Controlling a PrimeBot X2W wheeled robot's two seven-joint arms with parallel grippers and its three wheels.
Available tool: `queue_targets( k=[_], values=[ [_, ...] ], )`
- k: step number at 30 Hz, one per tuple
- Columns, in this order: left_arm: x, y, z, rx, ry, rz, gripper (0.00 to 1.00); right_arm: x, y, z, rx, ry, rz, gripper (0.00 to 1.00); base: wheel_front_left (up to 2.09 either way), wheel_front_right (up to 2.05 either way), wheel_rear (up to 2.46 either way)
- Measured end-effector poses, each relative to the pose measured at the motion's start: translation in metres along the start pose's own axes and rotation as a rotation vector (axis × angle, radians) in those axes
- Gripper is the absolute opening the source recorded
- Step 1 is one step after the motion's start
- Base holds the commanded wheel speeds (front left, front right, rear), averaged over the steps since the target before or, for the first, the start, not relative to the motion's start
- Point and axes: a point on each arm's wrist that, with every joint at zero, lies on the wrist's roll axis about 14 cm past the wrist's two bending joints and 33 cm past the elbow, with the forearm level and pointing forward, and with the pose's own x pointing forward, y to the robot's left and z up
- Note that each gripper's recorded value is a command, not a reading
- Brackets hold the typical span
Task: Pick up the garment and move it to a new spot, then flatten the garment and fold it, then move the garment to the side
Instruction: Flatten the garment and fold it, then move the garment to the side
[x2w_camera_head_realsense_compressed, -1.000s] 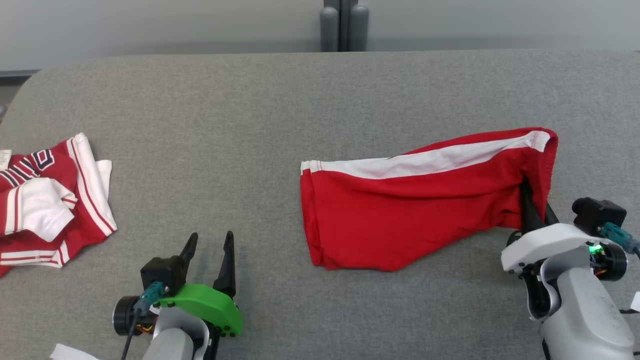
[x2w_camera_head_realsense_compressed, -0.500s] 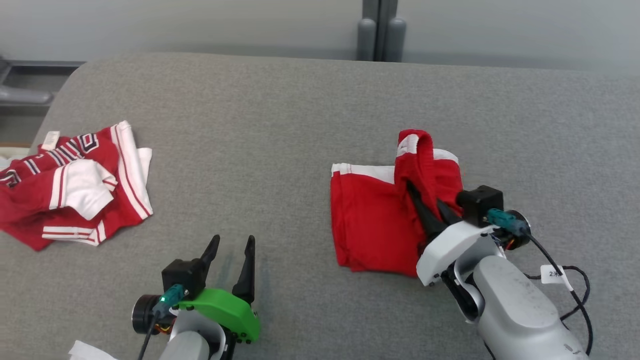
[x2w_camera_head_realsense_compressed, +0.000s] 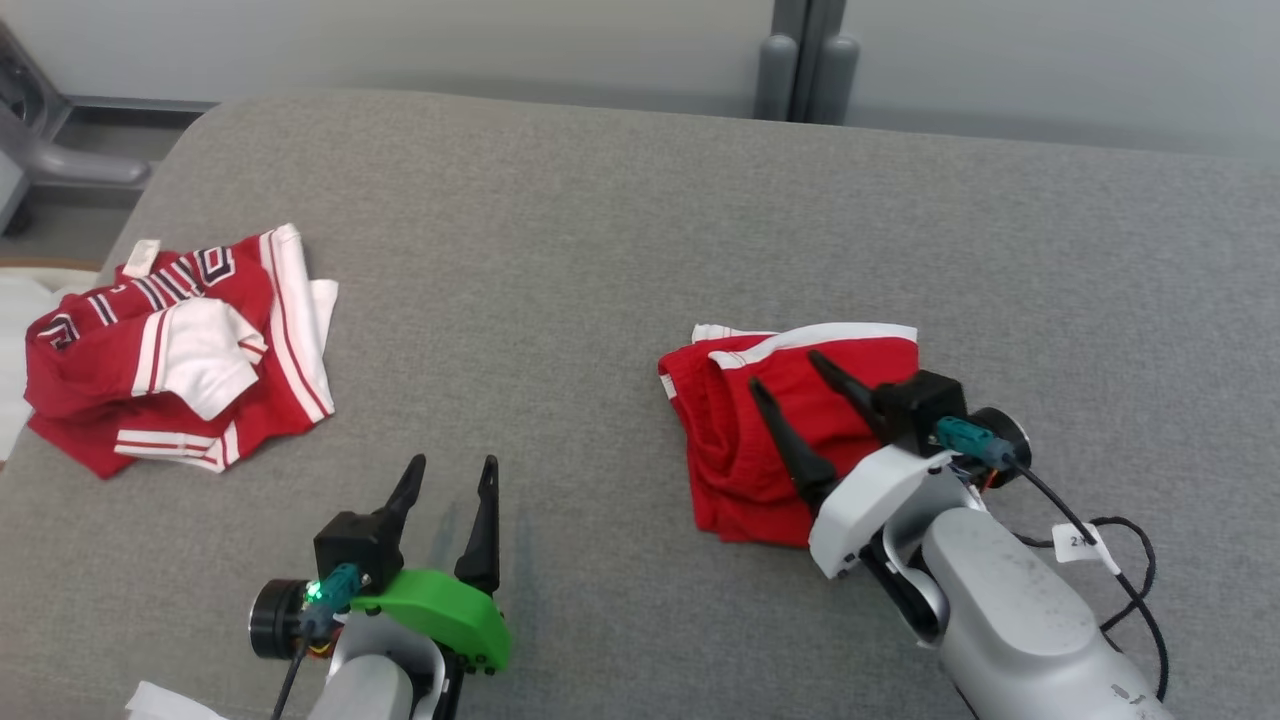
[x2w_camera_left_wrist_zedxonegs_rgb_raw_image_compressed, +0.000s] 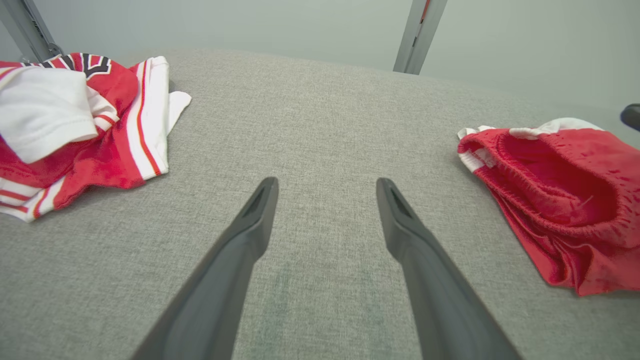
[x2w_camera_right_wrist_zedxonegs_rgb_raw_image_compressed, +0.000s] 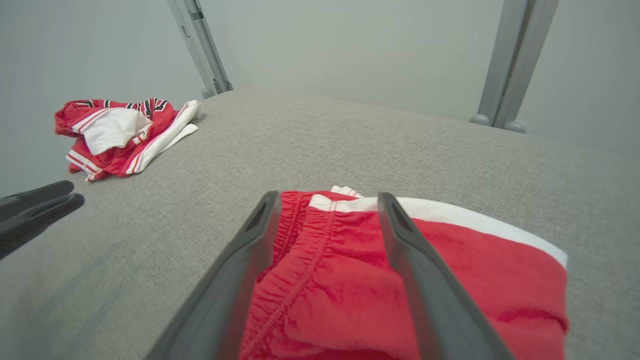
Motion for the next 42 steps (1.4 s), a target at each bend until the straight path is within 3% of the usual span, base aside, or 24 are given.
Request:
queue_targets(
  k=[7,11,25,34,42],
  values=[
    [0.014,-0.025,0.018,0.120,-0.058,-0.088,1.00,-0.050,-0.076,0.009,-0.053,-0.044,-0.260,1.00,0.00,0.00,0.00],
    [0.015,-0.037,0.021,0.163,-0.075,-0.127,1.00,-0.088,-0.103,0.001,-0.057,-0.030,-0.377,1.00,0.00,0.00,0.00],
    [-0.020,-0.050,-0.001,0.179,-0.042,-0.165,1.00,-0.182,-0.117,-0.031,-0.004,0.033,-0.573,1.00,0.00,0.00,0.00],
    [-0.025,-0.050,-0.003,0.182,-0.040,-0.166,1.00,-0.181,-0.107,-0.038,0.016,0.046,-0.550,1.00,0.00,0.00,0.00],
    [0.001,-0.057,0.016,0.159,-0.083,-0.187,1.00,-0.112,-0.112,-0.004,-0.041,-0.015,-0.436,1.00,0.00,0.00,0.00]
  ],
)
